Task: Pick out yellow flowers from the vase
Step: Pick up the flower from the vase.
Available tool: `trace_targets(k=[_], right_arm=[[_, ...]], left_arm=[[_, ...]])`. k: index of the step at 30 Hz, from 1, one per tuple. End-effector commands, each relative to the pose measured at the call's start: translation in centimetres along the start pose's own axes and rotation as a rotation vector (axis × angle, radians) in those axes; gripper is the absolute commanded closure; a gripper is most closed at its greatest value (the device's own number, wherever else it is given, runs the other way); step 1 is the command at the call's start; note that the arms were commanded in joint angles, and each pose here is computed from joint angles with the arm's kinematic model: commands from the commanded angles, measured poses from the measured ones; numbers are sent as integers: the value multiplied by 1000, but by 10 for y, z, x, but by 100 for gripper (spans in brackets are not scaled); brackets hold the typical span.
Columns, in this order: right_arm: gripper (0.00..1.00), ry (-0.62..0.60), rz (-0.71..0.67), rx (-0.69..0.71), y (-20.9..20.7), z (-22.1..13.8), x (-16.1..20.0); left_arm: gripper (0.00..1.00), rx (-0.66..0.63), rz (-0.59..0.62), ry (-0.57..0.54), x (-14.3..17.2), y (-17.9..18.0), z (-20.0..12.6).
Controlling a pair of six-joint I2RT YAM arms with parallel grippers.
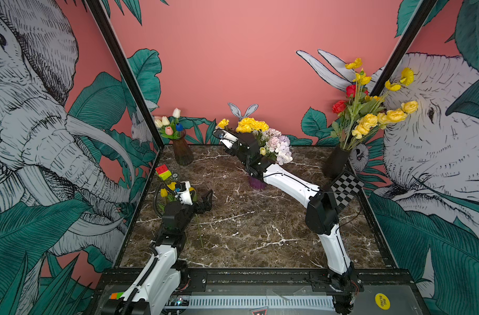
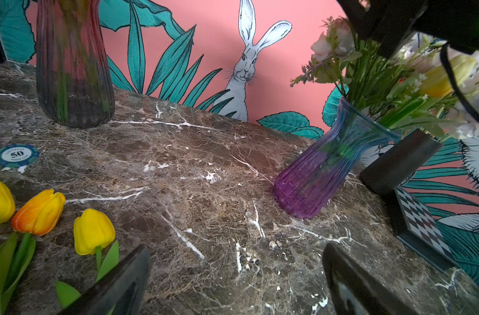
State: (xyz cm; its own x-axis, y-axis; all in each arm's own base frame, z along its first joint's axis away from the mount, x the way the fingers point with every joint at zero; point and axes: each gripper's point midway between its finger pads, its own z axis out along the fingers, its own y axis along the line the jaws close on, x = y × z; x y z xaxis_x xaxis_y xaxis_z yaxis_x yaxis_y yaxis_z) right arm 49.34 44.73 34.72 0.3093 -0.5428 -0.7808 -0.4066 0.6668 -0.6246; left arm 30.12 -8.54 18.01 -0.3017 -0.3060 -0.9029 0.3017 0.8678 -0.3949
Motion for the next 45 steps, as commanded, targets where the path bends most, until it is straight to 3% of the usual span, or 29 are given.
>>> trace_targets(k=[1,4,14,28,33,39,45], right_arm=[[73,-64,42,68,-22,-4,-26],[78,-90,84,76,-32,-10,-38],[80,-215,281,113,-76,-47,-82],[81,-304,497,79,-107,-79,-105],[82,-345,561,61,-120,-95,-116],[83,-378,600,51,-132,-115,-127],[83,-396,633,35,-139,-133,-132]], left_arm=[[1,18,4,-2,-1,-5,-1],[1,22,2,1,0,-5,0],[1,24,1,3,0,-5,0],[1,46,-1,-3,-3,-10,0],[1,102,8,11,-13,-28,7],[1,155,141,-14,-40,-73,15],[5,250,202,-67,-73,-109,44]])
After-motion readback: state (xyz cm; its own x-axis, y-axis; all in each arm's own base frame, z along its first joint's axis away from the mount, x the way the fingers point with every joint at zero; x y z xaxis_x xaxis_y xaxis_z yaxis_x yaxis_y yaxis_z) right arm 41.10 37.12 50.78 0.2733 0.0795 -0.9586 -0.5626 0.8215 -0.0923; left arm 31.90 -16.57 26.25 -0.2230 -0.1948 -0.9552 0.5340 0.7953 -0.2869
